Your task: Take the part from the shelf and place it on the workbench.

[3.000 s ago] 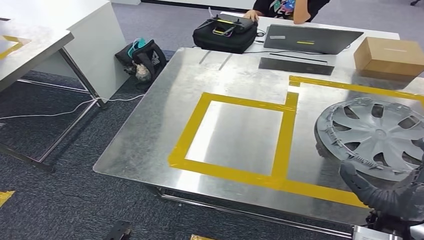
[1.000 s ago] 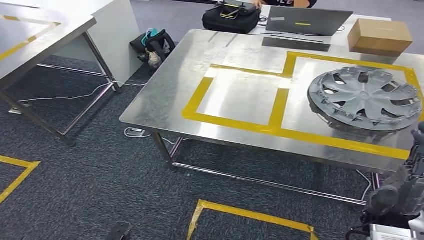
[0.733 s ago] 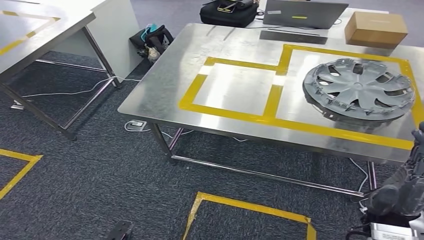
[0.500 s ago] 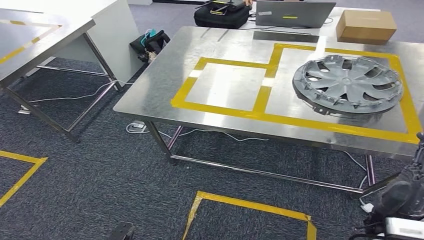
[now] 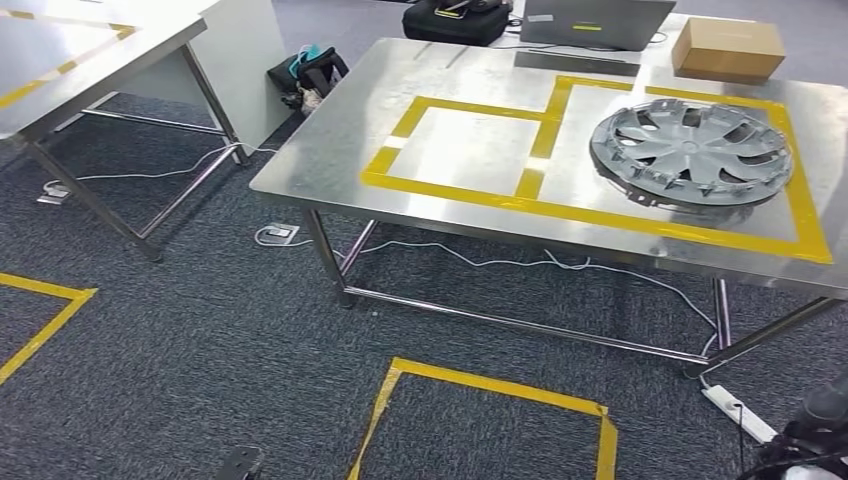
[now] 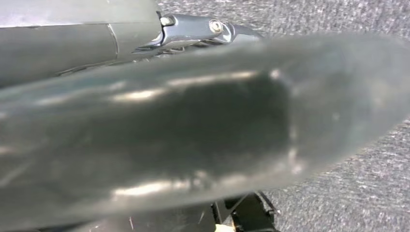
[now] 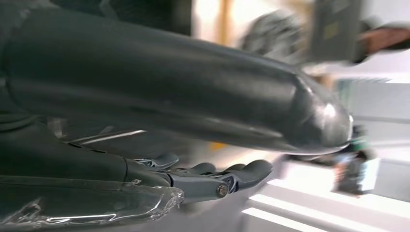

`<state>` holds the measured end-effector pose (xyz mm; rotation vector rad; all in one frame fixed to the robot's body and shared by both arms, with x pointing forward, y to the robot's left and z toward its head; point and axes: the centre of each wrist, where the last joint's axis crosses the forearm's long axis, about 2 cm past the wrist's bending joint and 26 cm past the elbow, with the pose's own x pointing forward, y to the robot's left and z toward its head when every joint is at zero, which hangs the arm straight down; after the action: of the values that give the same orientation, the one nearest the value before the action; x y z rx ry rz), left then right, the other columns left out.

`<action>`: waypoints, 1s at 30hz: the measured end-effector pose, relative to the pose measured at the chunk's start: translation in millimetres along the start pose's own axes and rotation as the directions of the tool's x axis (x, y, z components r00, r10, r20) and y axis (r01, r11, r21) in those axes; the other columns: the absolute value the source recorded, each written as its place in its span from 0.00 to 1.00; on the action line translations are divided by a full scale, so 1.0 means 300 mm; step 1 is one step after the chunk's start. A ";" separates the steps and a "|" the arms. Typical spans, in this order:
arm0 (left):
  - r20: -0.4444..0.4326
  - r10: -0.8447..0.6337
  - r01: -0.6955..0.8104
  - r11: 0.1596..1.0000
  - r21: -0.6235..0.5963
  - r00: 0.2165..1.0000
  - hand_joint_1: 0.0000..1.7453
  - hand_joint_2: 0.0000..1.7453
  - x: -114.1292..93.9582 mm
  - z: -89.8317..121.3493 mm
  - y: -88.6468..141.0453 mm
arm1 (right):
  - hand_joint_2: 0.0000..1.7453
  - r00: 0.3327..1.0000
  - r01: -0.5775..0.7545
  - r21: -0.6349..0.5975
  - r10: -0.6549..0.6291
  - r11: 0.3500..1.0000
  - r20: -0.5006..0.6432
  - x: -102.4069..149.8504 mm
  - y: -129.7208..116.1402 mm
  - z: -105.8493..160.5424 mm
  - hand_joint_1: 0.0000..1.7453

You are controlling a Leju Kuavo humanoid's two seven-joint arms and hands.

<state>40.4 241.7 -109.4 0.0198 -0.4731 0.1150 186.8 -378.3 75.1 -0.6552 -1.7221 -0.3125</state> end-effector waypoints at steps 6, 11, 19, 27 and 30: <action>-0.010 0.006 -0.006 1.000 0.003 1.000 0.00 0.00 -0.012 0.005 -0.003 | 0.00 0.916 -0.137 -0.097 0.089 0.986 -0.390 -0.321 -0.125 0.164 0.00; -0.013 0.015 -0.015 1.000 0.006 1.000 0.00 0.00 -0.008 0.004 -0.005 | 0.00 0.646 -0.200 -0.091 0.062 0.975 -0.761 -0.453 -0.151 0.371 0.00; -0.025 0.004 -0.004 1.000 0.005 1.000 0.00 0.00 -0.008 0.004 -0.004 | 0.00 0.151 -0.173 -0.017 0.010 0.985 -0.988 -0.473 -0.068 0.638 0.00; -0.017 -0.017 0.017 1.000 0.012 1.000 0.00 0.00 -0.006 0.002 0.003 | 0.00 0.127 -0.132 -0.016 0.001 0.991 -0.992 -0.470 -0.040 0.661 0.00; -0.015 -0.019 0.019 1.000 0.015 1.000 0.00 0.00 -0.004 0.001 0.006 | 0.00 0.118 -0.130 -0.014 0.002 0.991 -0.993 -0.469 -0.041 0.673 0.00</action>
<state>39.1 243.4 -109.7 0.0385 -0.4566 0.1003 35.9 -316.7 -110.0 -0.3752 -0.2876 -0.6083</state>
